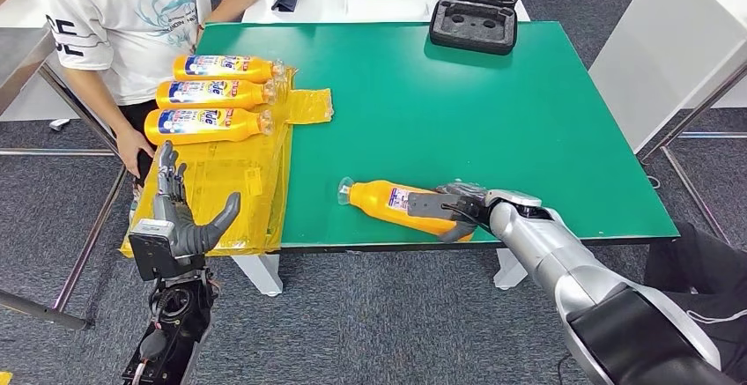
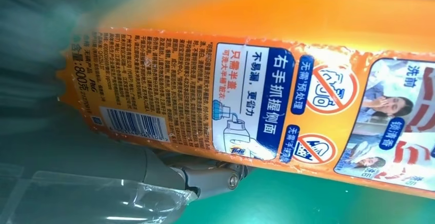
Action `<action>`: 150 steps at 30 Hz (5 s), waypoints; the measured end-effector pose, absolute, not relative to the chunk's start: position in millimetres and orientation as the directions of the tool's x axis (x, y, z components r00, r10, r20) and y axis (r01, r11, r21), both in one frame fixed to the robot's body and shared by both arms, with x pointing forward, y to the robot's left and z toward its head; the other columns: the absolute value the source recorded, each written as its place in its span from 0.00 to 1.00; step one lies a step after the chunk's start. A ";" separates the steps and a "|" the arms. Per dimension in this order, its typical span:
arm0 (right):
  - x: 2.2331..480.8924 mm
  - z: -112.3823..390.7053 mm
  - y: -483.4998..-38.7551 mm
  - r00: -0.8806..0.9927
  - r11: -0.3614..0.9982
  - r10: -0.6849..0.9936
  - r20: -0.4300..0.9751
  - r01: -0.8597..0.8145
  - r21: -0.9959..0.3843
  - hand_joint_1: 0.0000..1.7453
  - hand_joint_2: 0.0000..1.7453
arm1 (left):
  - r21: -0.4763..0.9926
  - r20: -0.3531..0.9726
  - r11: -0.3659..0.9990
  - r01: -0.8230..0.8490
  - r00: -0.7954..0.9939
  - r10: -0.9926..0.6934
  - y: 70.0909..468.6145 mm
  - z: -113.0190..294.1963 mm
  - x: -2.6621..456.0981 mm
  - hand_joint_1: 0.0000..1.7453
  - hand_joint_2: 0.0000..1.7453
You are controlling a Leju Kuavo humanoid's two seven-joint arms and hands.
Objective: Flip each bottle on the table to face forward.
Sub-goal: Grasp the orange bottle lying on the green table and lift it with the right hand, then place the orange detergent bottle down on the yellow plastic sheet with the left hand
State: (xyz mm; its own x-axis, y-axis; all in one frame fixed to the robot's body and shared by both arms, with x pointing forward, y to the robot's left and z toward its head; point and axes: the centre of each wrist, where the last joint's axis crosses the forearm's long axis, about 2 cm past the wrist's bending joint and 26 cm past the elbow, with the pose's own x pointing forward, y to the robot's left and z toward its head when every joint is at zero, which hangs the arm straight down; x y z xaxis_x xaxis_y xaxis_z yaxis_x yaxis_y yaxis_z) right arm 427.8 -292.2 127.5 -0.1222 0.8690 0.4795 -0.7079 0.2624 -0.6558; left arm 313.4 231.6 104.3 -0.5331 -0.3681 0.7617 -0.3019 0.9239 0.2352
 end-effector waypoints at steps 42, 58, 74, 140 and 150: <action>364.1 113.7 -170.8 -0.546 0.849 0.103 0.831 -0.387 -0.360 0.98 1.00 | 0.030 0.874 0.984 0.174 -0.482 0.059 198.2 106.0 268.6 0.00 1.00; 327.7 89.6 -116.0 -0.474 0.767 0.027 0.880 -0.555 -0.323 0.96 1.00 | 0.121 0.865 0.956 0.268 -0.500 0.031 166.6 109.2 280.8 0.00 1.00; 331.5 82.2 -114.8 -0.451 0.705 0.078 0.889 -0.606 -0.369 0.97 1.00 | 0.160 0.882 0.950 0.266 -0.472 -0.017 165.5 97.0 285.9 0.00 1.00; 328.1 64.0 -122.7 -0.398 0.646 0.147 0.905 -0.654 -0.393 0.82 1.00 | 0.241 0.896 0.904 0.352 -0.440 -0.067 166.7 79.5 293.0 1.00 1.00; 327.2 62.9 -122.0 -0.393 0.642 0.146 0.908 -0.661 -0.389 0.80 1.00 | 0.161 0.914 0.889 0.429 -0.406 0.030 165.9 79.2 291.5 1.00 1.00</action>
State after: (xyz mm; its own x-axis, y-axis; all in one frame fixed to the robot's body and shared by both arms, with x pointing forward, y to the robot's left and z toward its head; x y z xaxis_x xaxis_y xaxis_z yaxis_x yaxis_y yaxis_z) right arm 327.2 -122.0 62.9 -0.3933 0.1456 0.9078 -0.6608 0.6418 -0.3892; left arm 291.5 165.9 79.2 -0.4056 0.0302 0.9136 0.4295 0.8885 0.1614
